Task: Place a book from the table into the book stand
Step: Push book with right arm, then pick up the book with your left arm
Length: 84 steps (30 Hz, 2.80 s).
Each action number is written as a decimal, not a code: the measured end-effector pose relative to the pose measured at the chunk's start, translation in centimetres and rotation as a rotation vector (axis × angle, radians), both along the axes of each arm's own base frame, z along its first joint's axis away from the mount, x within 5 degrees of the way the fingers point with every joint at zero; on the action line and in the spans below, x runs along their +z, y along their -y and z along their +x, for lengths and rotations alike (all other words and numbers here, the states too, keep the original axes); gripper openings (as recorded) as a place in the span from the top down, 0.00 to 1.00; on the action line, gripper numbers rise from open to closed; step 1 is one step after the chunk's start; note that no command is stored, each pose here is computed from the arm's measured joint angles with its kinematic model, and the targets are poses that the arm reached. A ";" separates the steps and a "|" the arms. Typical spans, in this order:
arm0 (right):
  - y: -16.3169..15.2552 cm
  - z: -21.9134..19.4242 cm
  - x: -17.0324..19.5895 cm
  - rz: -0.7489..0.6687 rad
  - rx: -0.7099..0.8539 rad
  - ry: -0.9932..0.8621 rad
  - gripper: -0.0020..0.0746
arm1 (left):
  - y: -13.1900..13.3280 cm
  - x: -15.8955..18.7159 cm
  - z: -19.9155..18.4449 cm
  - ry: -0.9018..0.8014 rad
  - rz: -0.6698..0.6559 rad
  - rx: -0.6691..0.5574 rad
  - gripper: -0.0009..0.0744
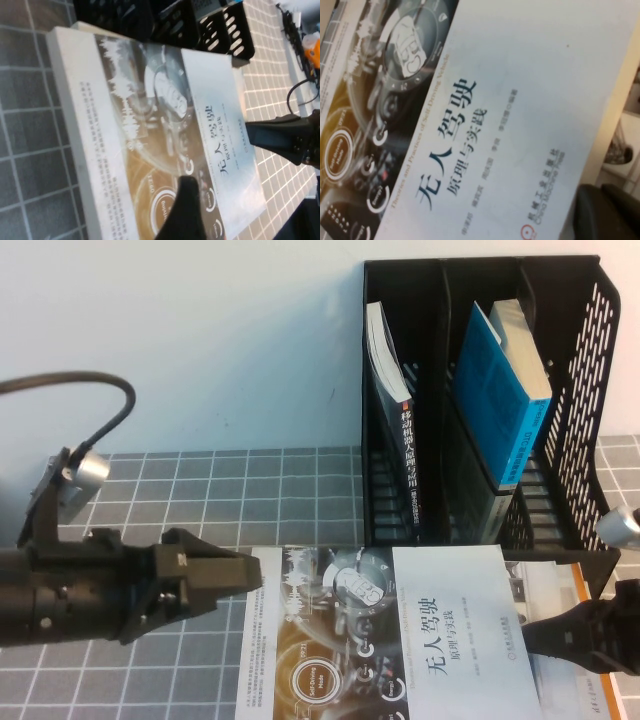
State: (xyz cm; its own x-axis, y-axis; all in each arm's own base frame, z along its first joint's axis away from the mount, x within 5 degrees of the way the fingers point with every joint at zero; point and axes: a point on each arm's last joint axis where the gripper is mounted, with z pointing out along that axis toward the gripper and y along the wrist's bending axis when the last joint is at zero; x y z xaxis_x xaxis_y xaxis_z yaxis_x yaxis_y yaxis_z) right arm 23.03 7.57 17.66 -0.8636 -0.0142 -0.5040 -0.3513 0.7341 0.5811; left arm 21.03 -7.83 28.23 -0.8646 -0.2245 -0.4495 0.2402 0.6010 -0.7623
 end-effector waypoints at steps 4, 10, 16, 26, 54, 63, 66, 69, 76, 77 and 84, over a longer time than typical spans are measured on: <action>0.0 0.0 0.0 -0.003 0.006 0.007 0.98 | -1.8 -1.1 1.5 -0.091 -0.026 0.006 0.25; 0.0 0.0 0.0 -0.008 0.017 0.018 0.98 | -4.4 -4.8 3.4 -0.247 -0.099 -0.031 0.25; 0.0 0.0 0.0 -0.007 0.023 0.018 0.98 | -4.7 -7.7 4.8 -0.296 -0.138 -0.067 0.24; -0.9 -0.1 0.0 0.036 0.051 0.023 0.98 | -4.6 -11.7 7.1 -0.338 -0.245 -0.026 0.24; -1.2 -0.2 0.0 0.023 0.066 0.031 0.98 | -0.3 -14.5 7.4 -0.374 -0.311 -0.160 0.68; -1.2 -0.7 0.1 0.000 0.140 0.038 0.98 | -1.3 -13.3 7.3 -0.379 -0.253 -0.172 0.69; -1.1 -1.3 0.7 -0.039 0.187 0.062 0.98 | -1.5 -11.4 7.0 -0.319 -0.172 -0.181 0.69; -0.9 -2.1 1.7 -0.069 0.210 0.103 0.98 | -1.8 -8.4 6.8 -0.228 -0.108 -0.174 0.73; -0.4 -3.3 4.9 -0.097 0.171 0.255 0.98 | -1.7 0.1 6.5 -0.003 -0.102 -0.177 0.86; -0.4 -3.4 5.1 -0.099 0.167 0.265 0.98 | -1.7 0.6 6.6 0.010 -0.101 -0.174 0.86; -0.4 -3.5 5.4 -0.102 0.159 0.279 0.98 | -1.3 1.9 7.1 -0.020 -0.179 -0.127 0.86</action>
State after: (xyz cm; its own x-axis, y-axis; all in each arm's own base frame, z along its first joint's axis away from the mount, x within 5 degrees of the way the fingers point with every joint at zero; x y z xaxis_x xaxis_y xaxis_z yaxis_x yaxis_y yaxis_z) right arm 19.53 7.93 23.05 -0.6752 -0.2006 -0.7099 -0.6016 0.7066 0.3725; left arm 28.14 -6.55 30.15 -0.8995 -0.1876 -0.3946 0.2892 0.4214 -0.8595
